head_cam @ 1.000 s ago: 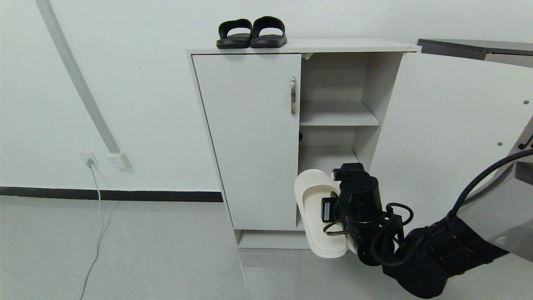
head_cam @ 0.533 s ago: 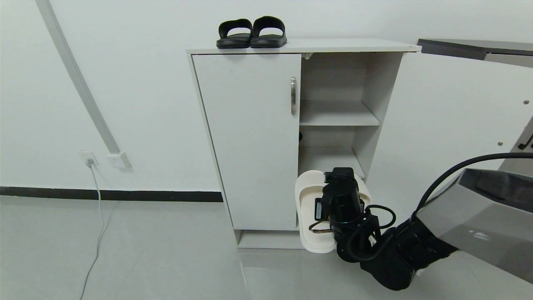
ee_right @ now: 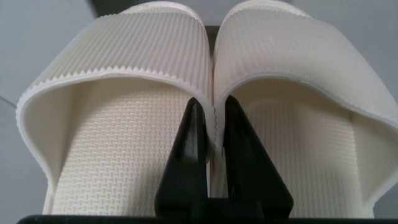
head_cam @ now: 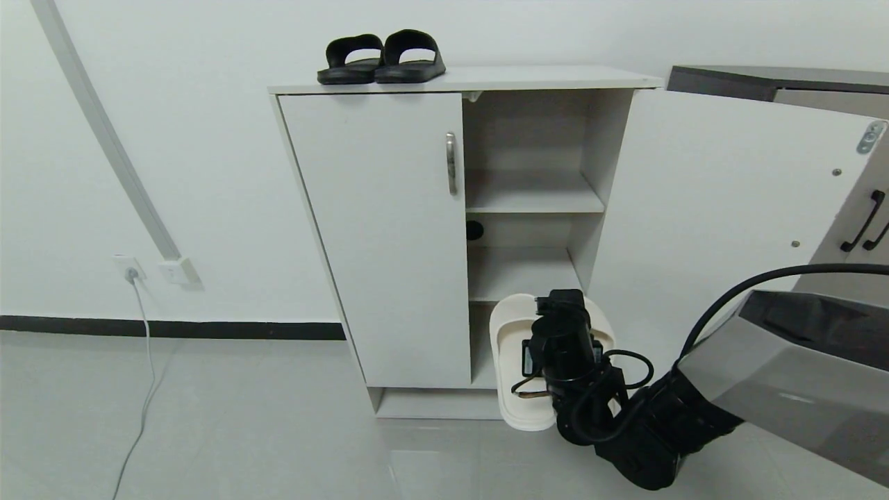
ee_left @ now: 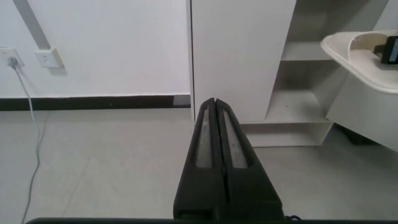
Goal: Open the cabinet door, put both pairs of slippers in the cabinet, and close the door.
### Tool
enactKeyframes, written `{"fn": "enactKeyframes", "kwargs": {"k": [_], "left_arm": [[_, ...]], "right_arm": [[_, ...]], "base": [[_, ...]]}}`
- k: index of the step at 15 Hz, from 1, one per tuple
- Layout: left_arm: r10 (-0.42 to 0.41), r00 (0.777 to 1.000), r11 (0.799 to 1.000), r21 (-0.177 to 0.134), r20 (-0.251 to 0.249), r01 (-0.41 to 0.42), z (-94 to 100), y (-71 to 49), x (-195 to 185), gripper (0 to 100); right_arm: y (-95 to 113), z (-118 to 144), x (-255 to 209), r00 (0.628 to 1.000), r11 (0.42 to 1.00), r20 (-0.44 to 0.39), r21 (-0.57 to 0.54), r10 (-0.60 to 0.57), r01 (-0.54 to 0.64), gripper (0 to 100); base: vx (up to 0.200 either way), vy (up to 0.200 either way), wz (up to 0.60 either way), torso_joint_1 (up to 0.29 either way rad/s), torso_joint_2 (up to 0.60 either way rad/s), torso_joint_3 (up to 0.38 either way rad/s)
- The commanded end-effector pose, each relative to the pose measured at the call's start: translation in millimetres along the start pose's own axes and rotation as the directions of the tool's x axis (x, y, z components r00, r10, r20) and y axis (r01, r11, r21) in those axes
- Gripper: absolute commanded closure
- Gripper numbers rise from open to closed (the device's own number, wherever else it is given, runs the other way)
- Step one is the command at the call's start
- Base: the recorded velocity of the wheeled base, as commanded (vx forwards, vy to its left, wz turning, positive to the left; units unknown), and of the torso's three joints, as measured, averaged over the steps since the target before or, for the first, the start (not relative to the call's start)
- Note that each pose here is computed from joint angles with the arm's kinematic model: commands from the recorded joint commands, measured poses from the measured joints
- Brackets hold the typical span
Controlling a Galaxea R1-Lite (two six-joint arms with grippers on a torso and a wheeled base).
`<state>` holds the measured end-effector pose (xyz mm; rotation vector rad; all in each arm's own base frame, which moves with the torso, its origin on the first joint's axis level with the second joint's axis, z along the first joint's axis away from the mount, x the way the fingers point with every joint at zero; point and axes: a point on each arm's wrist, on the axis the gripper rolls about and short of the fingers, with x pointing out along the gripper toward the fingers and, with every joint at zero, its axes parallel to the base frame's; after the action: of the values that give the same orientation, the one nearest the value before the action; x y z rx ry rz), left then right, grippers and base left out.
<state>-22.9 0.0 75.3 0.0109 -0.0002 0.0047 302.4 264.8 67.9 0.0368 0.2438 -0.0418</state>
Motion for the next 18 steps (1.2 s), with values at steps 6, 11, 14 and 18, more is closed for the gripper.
{"fn": "enactKeyframes", "kwargs": {"k": [6,11,14,18], "left_arm": [[-0.002,1.000,1.000,0.000,-0.002,0.002,0.1,0.0,0.1,100],[-0.002,1.000,1.000,0.000,-0.003,0.002,-0.1,0.0,0.1,100],[-0.002,1.000,1.000,0.000,-0.003,0.002,-0.1,0.0,0.1,100],[-0.003,1.000,1.000,-0.002,-0.003,0.003,-0.1,0.0,0.1,100]], "right_arm": [[2.1,-11.7,3.7,1.000,1.000,-0.018,-0.019,0.000,0.000,100],[5.8,-27.2,11.1,0.998,0.998,-0.026,-0.017,0.063,-0.064,100],[6.0,-32.7,14.3,0.997,0.997,-0.038,-0.023,0.073,-0.073,100],[5.3,-32.5,15.2,0.996,0.997,-0.034,-0.019,0.079,-0.079,100]], "base": [[0.000,0.000,0.00,0.000,0.00,0.000],[0.000,0.000,0.00,0.000,0.00,0.000],[0.000,0.000,0.00,0.000,0.00,0.000],[0.000,0.000,0.00,0.000,0.00,0.000]]}}
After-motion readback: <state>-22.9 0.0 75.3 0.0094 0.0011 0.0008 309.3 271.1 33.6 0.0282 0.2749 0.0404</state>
